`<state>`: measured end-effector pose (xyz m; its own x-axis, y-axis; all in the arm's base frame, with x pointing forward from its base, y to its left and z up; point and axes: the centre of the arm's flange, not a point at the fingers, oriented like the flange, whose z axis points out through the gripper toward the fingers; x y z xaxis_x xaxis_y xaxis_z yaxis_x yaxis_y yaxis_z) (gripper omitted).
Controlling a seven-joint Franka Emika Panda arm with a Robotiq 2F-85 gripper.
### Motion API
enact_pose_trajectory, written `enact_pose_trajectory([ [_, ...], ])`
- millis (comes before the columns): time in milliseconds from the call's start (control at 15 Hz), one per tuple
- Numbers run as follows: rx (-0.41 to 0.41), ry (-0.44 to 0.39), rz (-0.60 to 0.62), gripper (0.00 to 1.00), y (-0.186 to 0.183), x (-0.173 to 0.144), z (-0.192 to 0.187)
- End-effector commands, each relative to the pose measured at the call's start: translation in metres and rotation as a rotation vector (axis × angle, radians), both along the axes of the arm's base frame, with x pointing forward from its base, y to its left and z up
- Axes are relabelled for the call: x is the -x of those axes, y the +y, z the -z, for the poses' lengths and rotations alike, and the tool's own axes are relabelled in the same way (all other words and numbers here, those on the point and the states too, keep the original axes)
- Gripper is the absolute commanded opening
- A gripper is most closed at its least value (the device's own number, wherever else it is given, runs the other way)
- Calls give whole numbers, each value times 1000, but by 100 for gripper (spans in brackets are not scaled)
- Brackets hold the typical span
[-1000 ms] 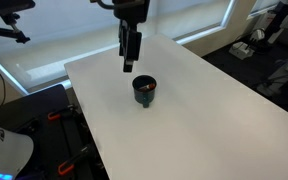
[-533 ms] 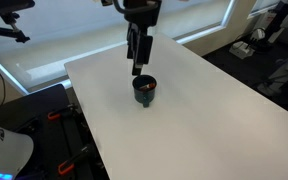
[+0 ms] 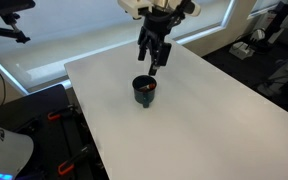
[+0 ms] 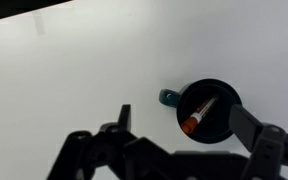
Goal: Put the marker on the table
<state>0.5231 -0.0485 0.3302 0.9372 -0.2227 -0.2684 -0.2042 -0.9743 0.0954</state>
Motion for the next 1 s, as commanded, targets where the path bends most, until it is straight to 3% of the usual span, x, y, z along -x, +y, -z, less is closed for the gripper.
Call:
enact_pose_trajectory([
  [0,0,7,-1,100,1,0,4],
  [400,1,-1,10,100,-5,0,0],
  [933,-43,20,-22,100,-10,-31,18],
])
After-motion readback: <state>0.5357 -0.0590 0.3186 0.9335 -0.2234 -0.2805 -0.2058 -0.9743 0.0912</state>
